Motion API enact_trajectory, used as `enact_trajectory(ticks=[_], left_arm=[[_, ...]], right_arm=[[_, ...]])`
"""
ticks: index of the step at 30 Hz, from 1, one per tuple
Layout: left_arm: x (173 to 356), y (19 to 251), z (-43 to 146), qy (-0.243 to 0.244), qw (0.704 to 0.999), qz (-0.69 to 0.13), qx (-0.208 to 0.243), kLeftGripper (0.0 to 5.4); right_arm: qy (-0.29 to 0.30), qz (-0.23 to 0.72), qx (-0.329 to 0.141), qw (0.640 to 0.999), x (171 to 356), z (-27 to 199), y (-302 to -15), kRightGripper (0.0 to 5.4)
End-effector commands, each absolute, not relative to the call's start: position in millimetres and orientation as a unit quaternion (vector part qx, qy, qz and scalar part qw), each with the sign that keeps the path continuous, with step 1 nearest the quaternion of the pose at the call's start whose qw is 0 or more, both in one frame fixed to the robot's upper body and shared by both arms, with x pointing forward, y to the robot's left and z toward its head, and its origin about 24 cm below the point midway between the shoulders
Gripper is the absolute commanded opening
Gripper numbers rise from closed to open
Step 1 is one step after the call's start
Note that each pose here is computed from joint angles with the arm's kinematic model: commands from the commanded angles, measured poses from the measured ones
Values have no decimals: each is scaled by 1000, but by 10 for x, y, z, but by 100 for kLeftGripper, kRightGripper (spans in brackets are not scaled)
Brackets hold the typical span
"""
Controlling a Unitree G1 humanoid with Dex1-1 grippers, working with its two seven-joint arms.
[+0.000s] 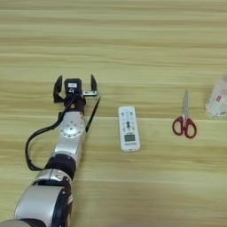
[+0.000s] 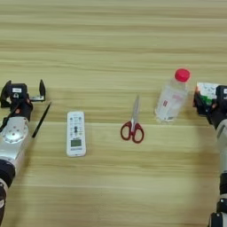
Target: Move the objects on the table
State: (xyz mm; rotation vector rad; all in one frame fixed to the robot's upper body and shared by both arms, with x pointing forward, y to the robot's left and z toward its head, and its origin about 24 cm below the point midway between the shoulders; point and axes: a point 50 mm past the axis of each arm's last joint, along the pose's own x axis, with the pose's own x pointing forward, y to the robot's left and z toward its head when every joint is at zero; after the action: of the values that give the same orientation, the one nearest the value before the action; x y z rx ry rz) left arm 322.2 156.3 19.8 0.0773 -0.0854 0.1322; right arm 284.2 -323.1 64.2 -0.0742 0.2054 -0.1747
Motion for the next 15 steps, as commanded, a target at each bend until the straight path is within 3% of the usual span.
enact_trajectory(ticks=[1, 12, 15], left_arm=[[3235, 1578, 225, -47, 996, 67, 43, 540], [3237, 1581, 229, -48, 996, 68, 43, 540], [3235, 1584, 227, -47, 996, 68, 43, 540]], right_arm=[[106, -87, -45, 989, 2873, 636, -3270, 336], [122, -84, -39, 988, 2880, 526, -3264, 336], [109, -75, -41, 990, 2890, 557, -3223, 385]])
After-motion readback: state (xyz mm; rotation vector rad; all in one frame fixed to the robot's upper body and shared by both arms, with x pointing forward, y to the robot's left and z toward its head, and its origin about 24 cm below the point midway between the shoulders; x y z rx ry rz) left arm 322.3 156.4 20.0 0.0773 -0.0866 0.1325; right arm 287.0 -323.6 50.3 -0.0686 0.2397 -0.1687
